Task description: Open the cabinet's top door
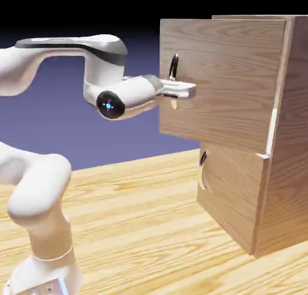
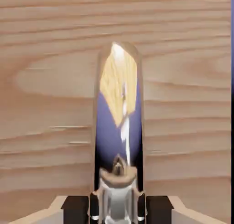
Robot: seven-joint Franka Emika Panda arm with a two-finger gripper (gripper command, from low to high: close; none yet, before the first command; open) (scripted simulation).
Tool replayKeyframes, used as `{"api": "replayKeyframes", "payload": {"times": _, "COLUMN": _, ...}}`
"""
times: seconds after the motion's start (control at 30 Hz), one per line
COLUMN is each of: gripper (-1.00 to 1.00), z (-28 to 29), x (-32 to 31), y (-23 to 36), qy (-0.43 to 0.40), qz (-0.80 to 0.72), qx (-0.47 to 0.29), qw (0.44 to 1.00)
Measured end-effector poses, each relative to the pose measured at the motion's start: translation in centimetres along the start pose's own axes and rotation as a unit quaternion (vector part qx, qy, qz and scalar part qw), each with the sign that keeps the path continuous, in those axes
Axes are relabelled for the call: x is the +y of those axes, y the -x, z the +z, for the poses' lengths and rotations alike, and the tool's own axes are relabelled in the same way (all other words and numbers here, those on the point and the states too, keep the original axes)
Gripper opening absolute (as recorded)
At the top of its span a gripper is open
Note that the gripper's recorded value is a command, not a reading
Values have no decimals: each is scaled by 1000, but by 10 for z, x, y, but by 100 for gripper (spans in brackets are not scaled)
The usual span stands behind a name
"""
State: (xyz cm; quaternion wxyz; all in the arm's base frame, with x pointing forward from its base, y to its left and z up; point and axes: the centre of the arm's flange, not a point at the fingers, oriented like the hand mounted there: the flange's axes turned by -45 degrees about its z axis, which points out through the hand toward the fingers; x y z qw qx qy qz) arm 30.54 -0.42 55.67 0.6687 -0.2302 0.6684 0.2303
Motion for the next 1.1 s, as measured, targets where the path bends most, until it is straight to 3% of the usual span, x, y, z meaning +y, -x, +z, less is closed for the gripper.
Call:
{"api": "replayKeyframes", "payload": {"times": 0.63, "gripper": -100, "z": -120, "x": -107, "y": 0, "qy": 253, "qz": 0, "qx": 0, "qw": 967}}
{"api": "replayKeyframes", "payload": {"times": 1.07, "gripper": -100, "z": -161, "x": -200, "y": 0, "qy": 405, "qz": 0, "qx": 0, "qw": 914}}
{"api": "replayKeyframes", "payload": {"times": 1.1, "gripper": 100, "z": -162, "x": -205, "y": 0, "qy": 413, "qz": 0, "qx": 0, "qw": 911}}
